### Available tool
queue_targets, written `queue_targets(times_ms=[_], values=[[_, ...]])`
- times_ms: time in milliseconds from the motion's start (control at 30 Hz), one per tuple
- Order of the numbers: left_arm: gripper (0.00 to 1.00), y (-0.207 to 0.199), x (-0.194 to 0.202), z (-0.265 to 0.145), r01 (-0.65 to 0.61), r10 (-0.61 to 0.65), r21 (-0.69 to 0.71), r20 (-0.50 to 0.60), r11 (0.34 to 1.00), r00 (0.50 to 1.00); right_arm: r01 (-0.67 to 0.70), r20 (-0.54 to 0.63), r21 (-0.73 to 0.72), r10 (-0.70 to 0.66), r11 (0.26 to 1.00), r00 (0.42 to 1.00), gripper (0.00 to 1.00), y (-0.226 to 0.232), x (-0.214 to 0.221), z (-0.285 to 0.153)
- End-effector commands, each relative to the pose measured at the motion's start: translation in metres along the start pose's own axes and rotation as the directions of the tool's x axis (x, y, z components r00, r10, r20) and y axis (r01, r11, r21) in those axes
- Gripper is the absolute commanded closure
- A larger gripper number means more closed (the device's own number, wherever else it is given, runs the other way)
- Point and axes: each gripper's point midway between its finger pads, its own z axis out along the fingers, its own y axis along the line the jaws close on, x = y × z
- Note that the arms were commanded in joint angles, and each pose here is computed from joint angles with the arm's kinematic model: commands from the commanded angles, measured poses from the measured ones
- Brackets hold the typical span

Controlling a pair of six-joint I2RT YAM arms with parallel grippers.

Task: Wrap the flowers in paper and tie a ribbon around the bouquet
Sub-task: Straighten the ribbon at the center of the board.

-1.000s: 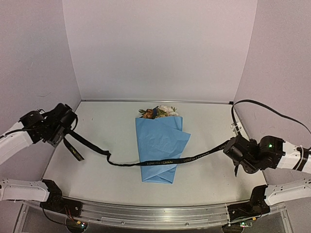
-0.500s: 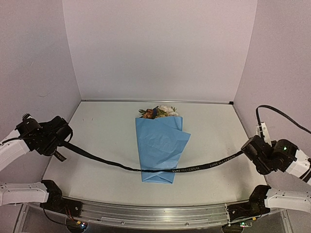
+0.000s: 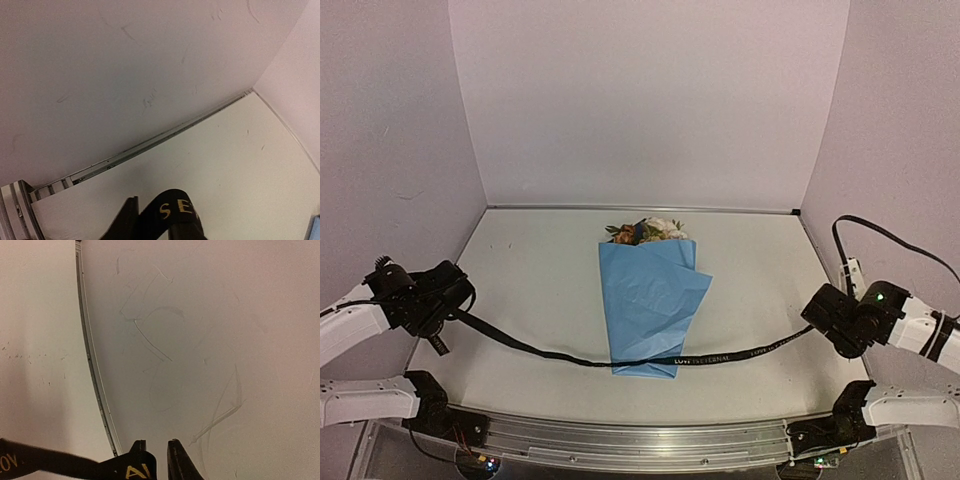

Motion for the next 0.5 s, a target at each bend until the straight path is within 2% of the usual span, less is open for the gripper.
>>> queue_targets(times_ms=[0, 133, 233, 333, 467], values=[[0.56, -0.003, 0.015, 0.003, 0.08, -0.08, 0.002, -0.059, 0.997, 0.995, -0.016, -0.039, 0.012, 0.017, 1.0, 0.999, 0.67, -0.008, 0.008, -0.001], [0.25, -0.018, 0.007, -0.004, 0.091, -0.087, 0.059, -0.078, 0.994, 0.993, -0.024, -0.078, -0.03, 0.021, 0.999, 0.997, 0.22, -0.007, 0.014, -0.003], [0.08, -0.029, -0.004, -0.011, 0.093, -0.085, 0.09, -0.095, 0.992, 0.992, -0.032, -0.124, -0.085, 0.021, 0.996, 0.992, 0.03, -0.009, 0.016, -0.008], [0.01, -0.047, -0.01, -0.021, 0.077, -0.056, 0.153, -0.136, 0.985, 0.989, -0.053, -0.185, -0.171, 0.021, 0.984, 0.983, 0.02, -0.005, 0.022, -0.016], [0.0, -0.064, -0.016, -0.036, 0.085, -0.031, 0.257, -0.206, 0.963, 0.978, -0.14, -0.284, -0.239, 0.068, 0.961, 0.956, 0.02, -0.007, 0.037, -0.026]])
